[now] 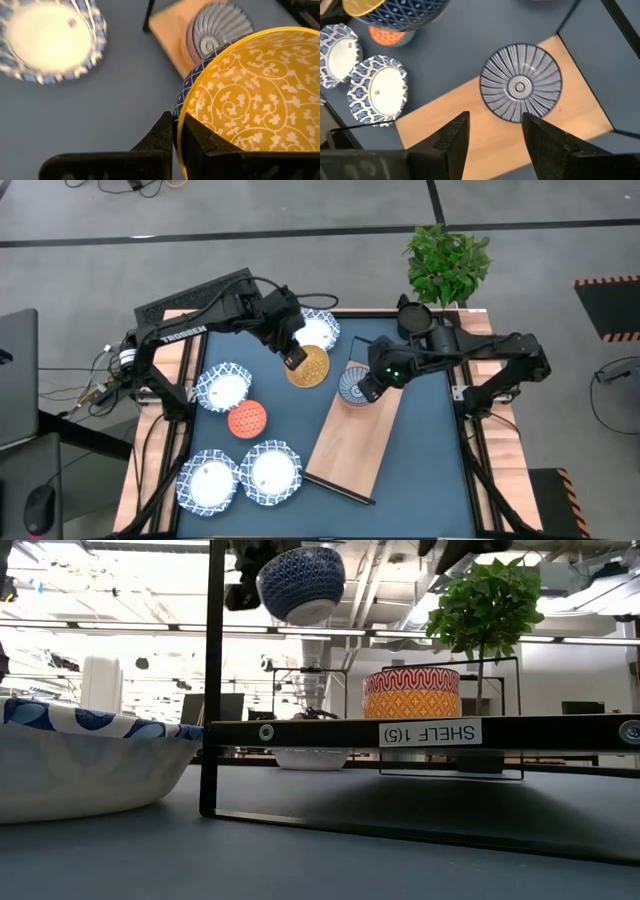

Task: Place and stack bowls onto a shelf
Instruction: Stack the yellow patterned bowl into the dark blue striped bowl

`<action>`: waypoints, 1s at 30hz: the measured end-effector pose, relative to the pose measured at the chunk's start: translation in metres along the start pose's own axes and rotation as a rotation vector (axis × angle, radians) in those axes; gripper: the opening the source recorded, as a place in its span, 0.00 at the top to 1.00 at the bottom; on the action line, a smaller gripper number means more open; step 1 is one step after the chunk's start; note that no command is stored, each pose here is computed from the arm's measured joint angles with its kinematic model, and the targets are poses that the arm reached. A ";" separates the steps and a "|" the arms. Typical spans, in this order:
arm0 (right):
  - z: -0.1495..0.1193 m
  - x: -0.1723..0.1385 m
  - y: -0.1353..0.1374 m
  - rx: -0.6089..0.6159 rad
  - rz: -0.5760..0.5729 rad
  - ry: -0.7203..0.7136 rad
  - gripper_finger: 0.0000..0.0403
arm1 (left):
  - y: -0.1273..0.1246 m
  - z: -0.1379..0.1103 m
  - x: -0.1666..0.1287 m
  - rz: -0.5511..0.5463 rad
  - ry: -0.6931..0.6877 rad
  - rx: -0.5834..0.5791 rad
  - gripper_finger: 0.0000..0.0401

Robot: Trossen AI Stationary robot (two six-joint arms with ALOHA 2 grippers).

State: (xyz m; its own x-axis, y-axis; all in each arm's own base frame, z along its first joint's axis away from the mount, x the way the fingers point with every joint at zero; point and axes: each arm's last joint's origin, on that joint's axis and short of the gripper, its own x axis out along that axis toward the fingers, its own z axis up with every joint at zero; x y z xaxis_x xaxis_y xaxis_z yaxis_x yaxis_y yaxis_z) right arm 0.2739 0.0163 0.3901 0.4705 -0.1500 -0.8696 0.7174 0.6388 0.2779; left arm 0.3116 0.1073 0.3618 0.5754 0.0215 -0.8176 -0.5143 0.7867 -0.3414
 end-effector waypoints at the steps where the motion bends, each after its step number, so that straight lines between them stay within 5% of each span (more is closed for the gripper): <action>1: -0.001 0.000 0.000 0.004 -0.006 0.005 0.48 | 0.000 0.001 0.006 -0.010 0.023 -0.017 1.00; 10: -0.017 -0.005 -0.005 0.009 -0.099 0.077 0.49 | -0.004 0.025 0.036 0.058 0.199 -0.015 1.00; 18: -0.047 -0.014 -0.003 -0.012 -0.224 0.091 0.49 | -0.031 0.058 0.032 0.062 0.067 -0.005 1.00; 30: -0.096 -0.046 -0.011 0.034 -0.149 -0.082 0.49 | -0.045 0.058 0.070 0.012 0.129 -0.191 0.97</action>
State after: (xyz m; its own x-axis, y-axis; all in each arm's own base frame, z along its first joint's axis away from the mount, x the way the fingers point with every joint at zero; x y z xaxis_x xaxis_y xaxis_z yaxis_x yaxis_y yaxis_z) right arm 0.1950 0.0886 0.3875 0.3972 -0.3033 -0.8662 0.7987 0.5792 0.1634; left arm 0.4124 0.1089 0.3468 0.4887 -0.0592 -0.8704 -0.6387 0.6554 -0.4032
